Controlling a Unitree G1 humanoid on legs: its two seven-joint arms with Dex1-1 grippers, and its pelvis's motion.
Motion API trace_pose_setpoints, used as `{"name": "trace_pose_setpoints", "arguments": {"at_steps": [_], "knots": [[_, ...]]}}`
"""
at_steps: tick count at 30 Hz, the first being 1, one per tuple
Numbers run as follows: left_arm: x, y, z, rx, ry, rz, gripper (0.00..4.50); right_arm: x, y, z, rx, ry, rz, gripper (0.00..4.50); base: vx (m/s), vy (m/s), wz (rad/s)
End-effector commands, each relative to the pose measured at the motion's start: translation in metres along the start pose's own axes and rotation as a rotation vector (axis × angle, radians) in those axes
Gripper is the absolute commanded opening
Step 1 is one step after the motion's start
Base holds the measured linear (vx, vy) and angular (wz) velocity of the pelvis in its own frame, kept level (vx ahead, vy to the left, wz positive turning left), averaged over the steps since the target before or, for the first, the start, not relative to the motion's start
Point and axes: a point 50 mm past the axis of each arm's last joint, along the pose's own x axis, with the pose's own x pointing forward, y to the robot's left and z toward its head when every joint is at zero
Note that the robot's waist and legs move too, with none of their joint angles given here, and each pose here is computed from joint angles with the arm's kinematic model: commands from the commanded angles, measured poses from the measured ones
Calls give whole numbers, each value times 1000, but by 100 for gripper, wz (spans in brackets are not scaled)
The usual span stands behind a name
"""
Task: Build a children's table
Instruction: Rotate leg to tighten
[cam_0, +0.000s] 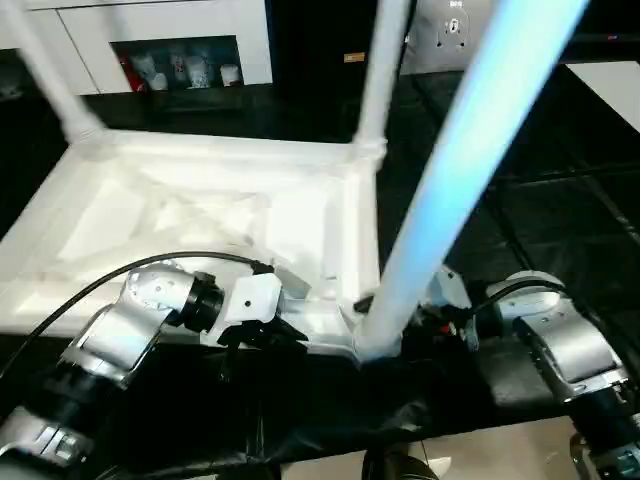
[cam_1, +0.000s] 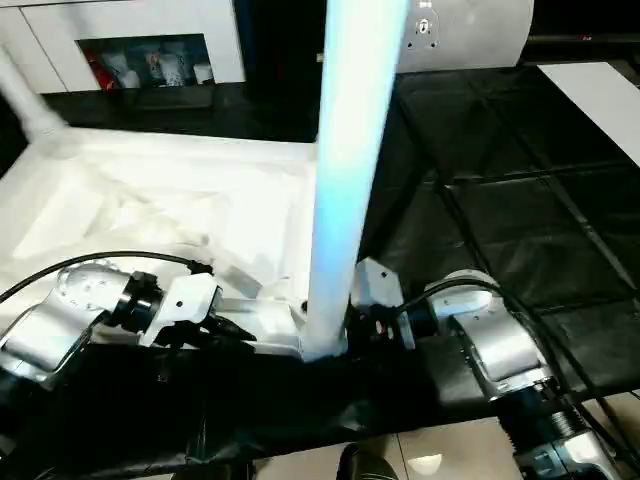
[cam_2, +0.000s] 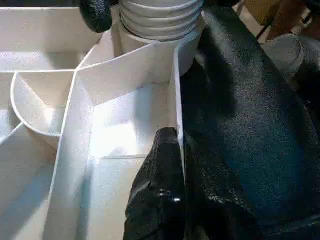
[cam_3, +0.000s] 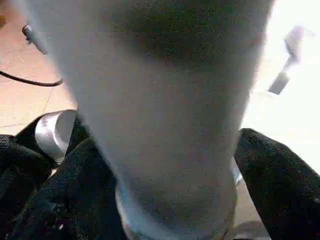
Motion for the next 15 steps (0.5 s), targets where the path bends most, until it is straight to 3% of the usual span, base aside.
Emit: {"name": "trace_pose_setpoints", "arguments": {"at_steps": [1, 8, 15], "knots": [[8, -2, 3, 55, 15, -89, 0, 0, 1, 0, 11, -14, 38, 360, 0, 0, 0], [6, 2, 1, 42, -4, -69, 0, 2, 4, -3, 27, -12, 48, 291, 0, 0, 0], [0, 4, 1, -50, -70, 100, 0, 11, 7, -6, 143, -98, -64, 265, 0, 0, 0]]}}
